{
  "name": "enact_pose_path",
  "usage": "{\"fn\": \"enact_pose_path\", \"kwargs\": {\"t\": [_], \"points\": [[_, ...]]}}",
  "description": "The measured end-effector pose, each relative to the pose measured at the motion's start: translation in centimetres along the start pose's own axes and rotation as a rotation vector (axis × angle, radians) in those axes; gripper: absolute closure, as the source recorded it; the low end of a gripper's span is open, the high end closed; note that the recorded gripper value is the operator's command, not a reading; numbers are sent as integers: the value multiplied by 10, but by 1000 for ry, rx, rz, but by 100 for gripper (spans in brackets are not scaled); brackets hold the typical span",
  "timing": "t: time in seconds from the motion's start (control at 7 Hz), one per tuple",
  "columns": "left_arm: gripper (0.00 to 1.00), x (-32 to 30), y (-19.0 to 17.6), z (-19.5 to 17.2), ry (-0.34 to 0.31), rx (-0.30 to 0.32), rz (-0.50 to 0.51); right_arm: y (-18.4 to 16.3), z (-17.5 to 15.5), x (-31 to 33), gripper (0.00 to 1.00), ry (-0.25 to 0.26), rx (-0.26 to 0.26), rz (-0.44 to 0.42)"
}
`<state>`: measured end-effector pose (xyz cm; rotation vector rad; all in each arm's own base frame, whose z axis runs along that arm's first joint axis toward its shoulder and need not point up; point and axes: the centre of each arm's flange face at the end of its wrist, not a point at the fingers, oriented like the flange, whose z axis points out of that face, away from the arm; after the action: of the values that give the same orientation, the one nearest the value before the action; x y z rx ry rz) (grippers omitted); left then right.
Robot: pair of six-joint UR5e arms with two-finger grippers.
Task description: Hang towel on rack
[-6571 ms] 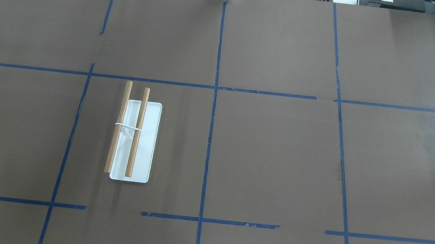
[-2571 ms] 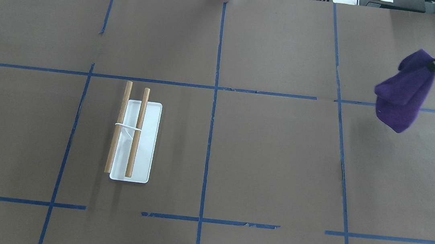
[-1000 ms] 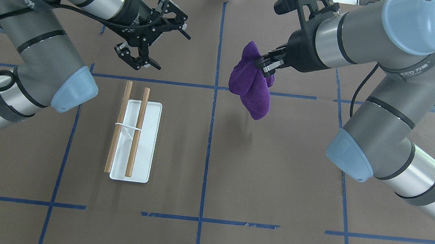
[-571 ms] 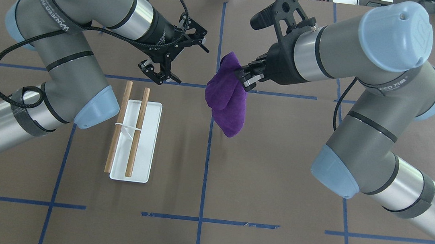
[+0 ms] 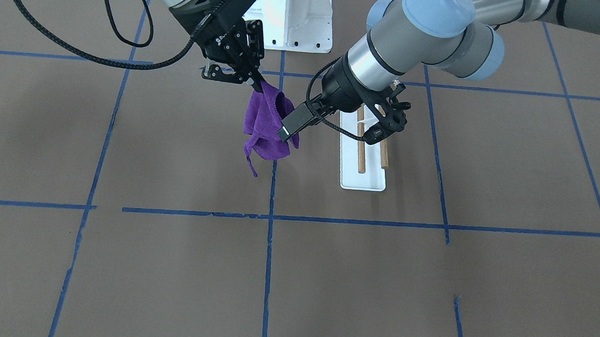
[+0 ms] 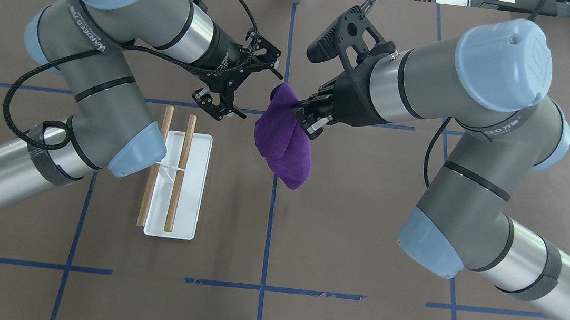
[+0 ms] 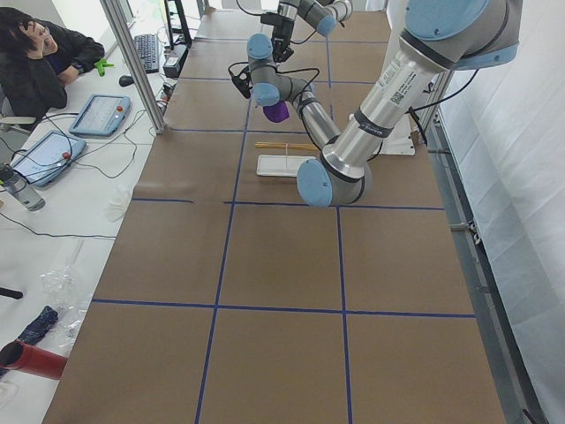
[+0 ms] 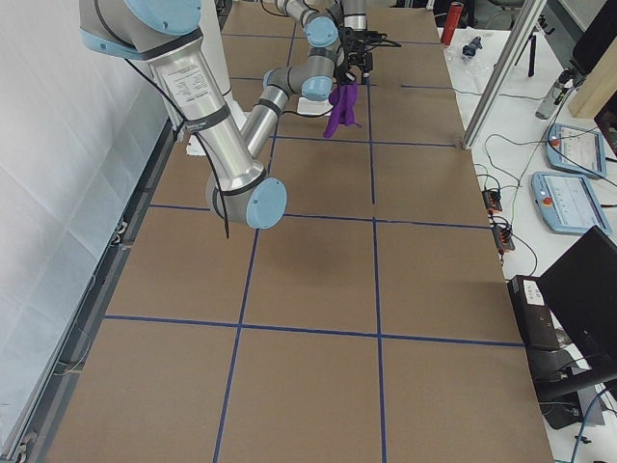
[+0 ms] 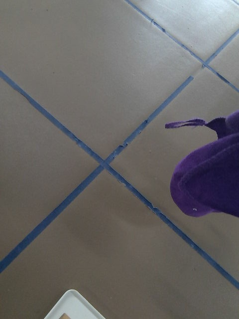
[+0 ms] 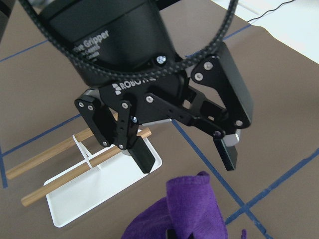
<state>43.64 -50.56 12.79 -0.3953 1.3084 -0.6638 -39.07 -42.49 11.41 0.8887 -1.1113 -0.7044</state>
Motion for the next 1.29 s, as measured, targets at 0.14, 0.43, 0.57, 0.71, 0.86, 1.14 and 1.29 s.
{"fn": "enact_pose_path", "kwargs": {"t": [0.14,0.43,0.57,0.71,0.86,1.14,1.29], "points": [[31,-1,4,5,-5,-5,3,-2,-2,-4,100,-5,6,-4],[66,-6,14,14,0,-23,19,-3,-3,-6,100,-8,10,-7],[91,-8,17,16,14,-37,37,-3,-3,-6,100,-9,11,-7],[100,-10,19,17,25,-47,50,-4,-3,-6,100,-9,12,-8],[100,-11,19,17,29,-51,57,-4,-4,-6,100,-10,13,-8],[100,-14,19,16,30,-52,70,-3,-3,-6,31,-11,10,-6],[100,-15,17,15,31,-50,75,-2,-3,-6,0,-13,8,3]]}}
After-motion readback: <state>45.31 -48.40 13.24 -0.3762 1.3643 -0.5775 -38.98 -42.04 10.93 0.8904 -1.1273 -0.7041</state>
